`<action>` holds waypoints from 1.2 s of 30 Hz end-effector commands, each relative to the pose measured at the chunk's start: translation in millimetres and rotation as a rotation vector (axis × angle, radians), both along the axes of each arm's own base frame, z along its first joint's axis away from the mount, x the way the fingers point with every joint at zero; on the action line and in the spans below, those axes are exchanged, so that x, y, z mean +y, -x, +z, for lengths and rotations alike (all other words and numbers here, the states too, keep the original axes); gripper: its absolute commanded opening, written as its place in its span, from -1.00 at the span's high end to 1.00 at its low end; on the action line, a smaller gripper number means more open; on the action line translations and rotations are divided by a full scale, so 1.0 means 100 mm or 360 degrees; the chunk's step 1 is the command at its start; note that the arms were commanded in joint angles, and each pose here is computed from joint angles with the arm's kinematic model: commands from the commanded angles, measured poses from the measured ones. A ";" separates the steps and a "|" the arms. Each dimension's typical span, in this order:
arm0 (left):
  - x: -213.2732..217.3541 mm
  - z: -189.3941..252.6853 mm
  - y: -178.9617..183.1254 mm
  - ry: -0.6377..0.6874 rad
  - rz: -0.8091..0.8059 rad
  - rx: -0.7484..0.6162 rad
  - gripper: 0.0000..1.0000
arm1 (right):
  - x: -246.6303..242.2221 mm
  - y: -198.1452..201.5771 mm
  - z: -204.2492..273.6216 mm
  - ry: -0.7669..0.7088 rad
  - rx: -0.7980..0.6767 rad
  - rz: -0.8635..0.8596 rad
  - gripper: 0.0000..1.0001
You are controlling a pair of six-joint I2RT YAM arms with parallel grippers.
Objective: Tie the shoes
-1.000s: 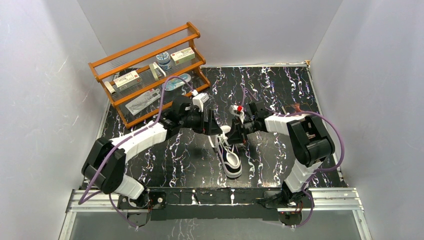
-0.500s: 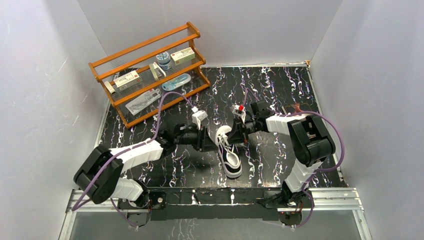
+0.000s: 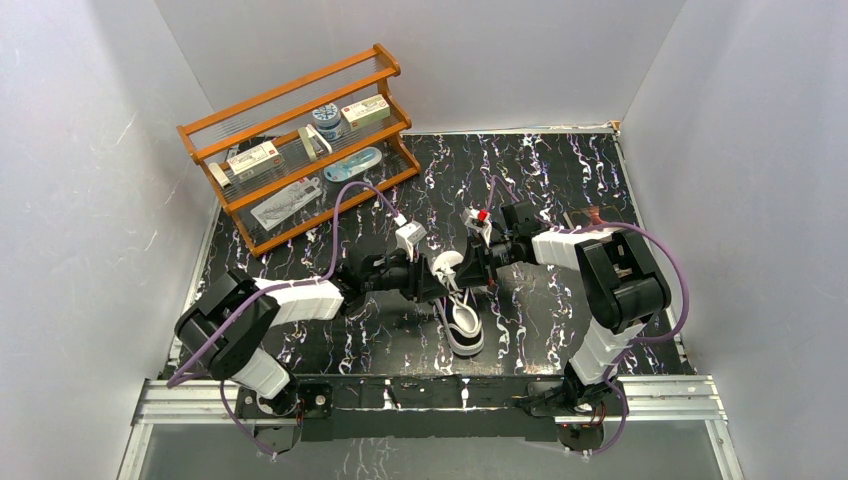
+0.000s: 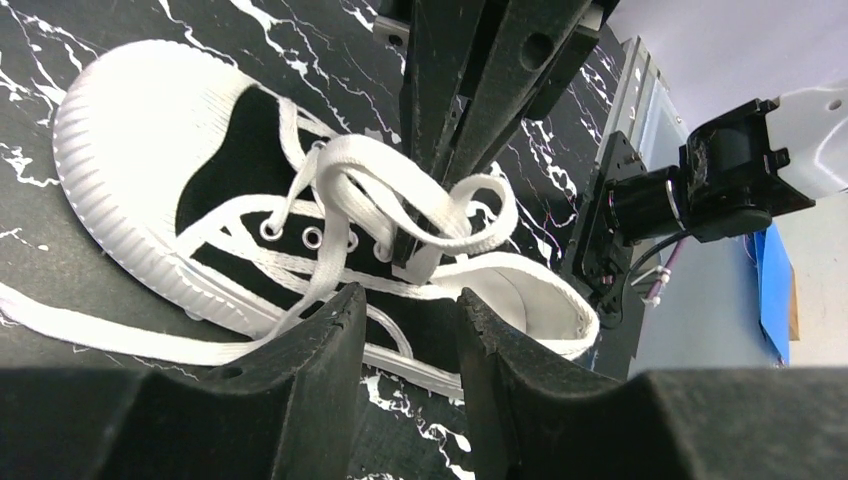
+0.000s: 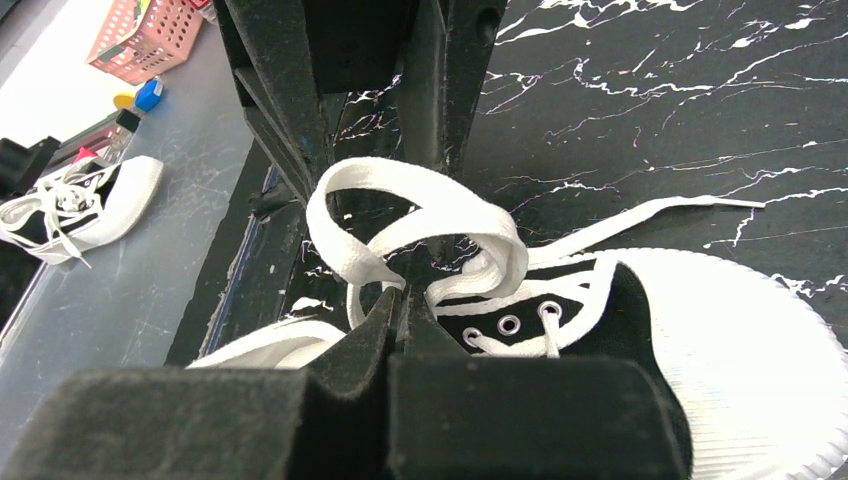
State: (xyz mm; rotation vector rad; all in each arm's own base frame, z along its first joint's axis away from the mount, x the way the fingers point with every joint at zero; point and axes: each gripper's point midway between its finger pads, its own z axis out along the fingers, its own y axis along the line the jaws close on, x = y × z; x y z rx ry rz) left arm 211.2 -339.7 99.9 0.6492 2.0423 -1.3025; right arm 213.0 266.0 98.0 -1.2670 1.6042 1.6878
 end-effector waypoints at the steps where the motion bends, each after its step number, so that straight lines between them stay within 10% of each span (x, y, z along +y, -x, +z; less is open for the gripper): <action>1: -0.10 0.22 -0.13 0.0103 0.0015 -0.0168 0.28 | 0.00 0.00 0.07 -0.0057 -0.0041 0.0019 1.00; 17: -0.26 0.22 -0.21 0.0181 -0.0017 -0.0130 0.34 | -0.02 0.06 0.08 -0.0079 -0.0060 0.0031 1.00; 28: -0.14 0.20 -0.11 0.0069 -0.0032 -0.0090 1.00 | 0.00 -0.09 0.07 0.0061 0.0012 -0.0102 0.97; 36: -0.06 0.25 0.13 -0.0046 -0.0149 0.0092 1.00 | -0.28 -0.35 0.19 0.0576 0.0052 -0.0578 0.02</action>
